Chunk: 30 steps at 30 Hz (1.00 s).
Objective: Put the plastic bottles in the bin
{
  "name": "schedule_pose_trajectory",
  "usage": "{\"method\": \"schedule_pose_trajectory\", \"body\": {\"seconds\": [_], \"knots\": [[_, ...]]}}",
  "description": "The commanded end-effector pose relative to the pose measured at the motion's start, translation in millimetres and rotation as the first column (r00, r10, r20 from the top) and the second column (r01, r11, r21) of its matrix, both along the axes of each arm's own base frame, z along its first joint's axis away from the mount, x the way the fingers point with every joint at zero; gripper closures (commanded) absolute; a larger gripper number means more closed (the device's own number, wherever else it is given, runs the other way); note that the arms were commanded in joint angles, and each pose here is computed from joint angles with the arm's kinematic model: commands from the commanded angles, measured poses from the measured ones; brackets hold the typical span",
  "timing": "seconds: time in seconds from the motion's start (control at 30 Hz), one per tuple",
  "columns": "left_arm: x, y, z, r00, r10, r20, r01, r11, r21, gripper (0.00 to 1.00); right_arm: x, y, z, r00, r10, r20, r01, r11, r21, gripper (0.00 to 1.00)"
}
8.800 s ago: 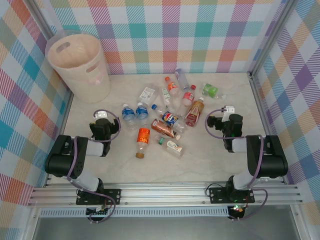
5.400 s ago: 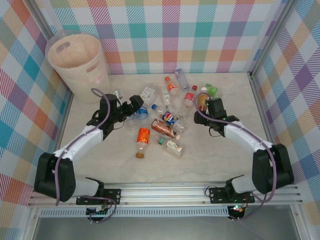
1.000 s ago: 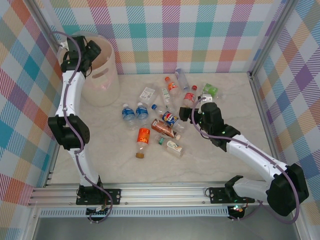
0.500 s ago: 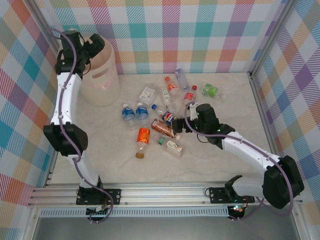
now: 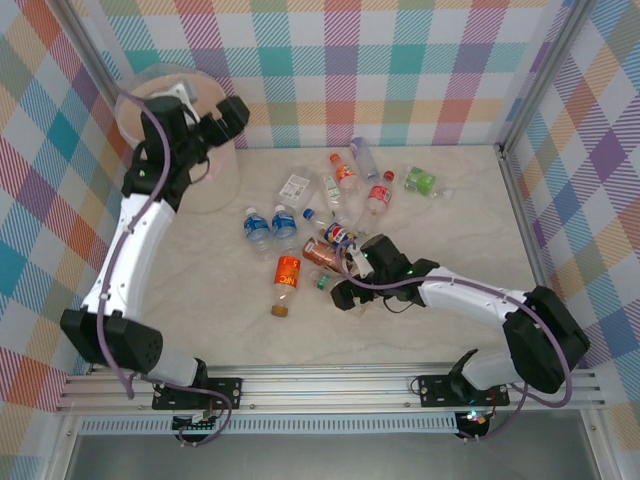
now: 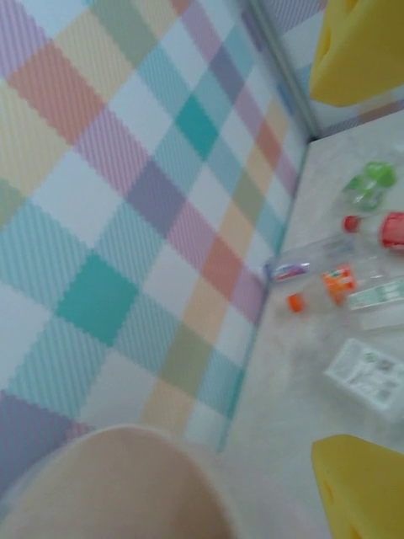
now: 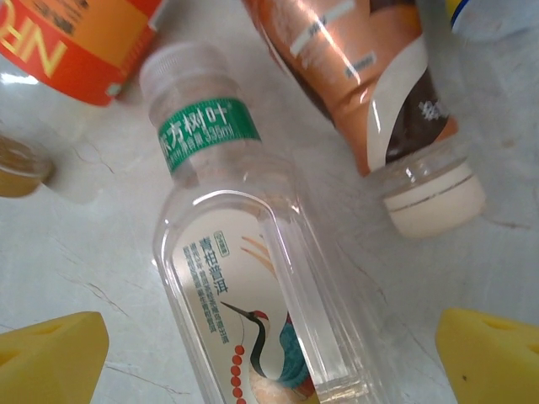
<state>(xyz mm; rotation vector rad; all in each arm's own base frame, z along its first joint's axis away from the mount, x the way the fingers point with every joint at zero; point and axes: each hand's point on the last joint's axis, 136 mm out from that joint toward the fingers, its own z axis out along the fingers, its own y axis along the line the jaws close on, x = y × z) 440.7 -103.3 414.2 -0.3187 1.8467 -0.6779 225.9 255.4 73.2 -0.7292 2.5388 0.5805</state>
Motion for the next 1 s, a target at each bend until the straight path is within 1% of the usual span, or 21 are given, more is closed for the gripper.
{"method": "schedule_pose_trajectory", "body": {"seconds": [0.0,0.07,0.13,0.2,0.33,0.4,0.5,0.67,0.73,0.8,0.97], "knots": [[-35.5,-21.8,-1.9,0.999,-0.036,0.01,0.036,0.997,-0.073,0.0,-6.6,-7.9,-17.5,1.0,-0.021,-0.014,0.02,0.997,-0.069,0.01],[-50.8,-30.6,-15.3,0.998,-0.052,-0.02,0.05,0.995,-0.088,0.0,-8.1,-9.0,-23.1,1.0,-0.019,-0.013,0.018,0.996,-0.092,0.02],[-62.9,-31.8,-35.8,0.994,-0.048,-0.094,0.04,0.996,-0.085,0.0,-10.3,-9.8,-27.6,1.0,-0.014,-0.012,0.013,0.994,-0.11,0.04],[-74.0,-25.5,-62.8,0.983,-0.016,-0.183,0.0,0.996,-0.086,0.0,-14.2,-9.0,-31.9,1.0,-0.004,-0.019,0.002,0.993,-0.114,0.06],[-88.8,-11.6,-101.9,0.959,0.051,-0.278,-0.071,0.995,-0.066,0.0,-21.4,-7.3,-40.3,1.0,0.015,-0.015,-0.017,0.989,-0.146,0.07],[-92.8,-8.6,-115.0,0.945,0.064,-0.32,-0.082,0.996,-0.043,0.0,-21.4,-6.5,-42.5,1.0,0.025,0.018,-0.021,0.982,-0.187,0.09],[-94.2,-11.7,-129.1,0.933,0.049,-0.357,-0.066,0.997,-0.036,0.0,-20.2,-0.9,-43.7,0.997,0.046,0.056,-0.034,0.978,-0.204,0.12],[-92.1,-18.3,-145.9,0.914,0.022,-0.406,-0.038,0.999,-0.031,0.0,-20.6,1.7,-53.8,0.996,0.06,0.06,-0.044,0.969,-0.242,0.15],[-91.0,-19.0,-149.0,0.911,0.02,-0.413,-0.034,0.999,-0.026,0.0,-21.3,2.7,-57.0,0.995,0.067,0.068,-0.048,0.965,-0.256,0.19],[-89.6,-19.6,-152.3,0.908,0.019,-0.419,-0.03,0.999,-0.019,0.0,-21.6,4.0,-57.3,0.994,0.074,0.087,-0.049,0.964,-0.262,0.26],[-87.9,-19.7,-160.5,0.901,0.023,-0.434,-0.03,0.999,-0.011,0.0,-20.0,13.4,-33.8,0.987,0.083,0.14,-0.054,0.979,-0.196,0.38]]}}
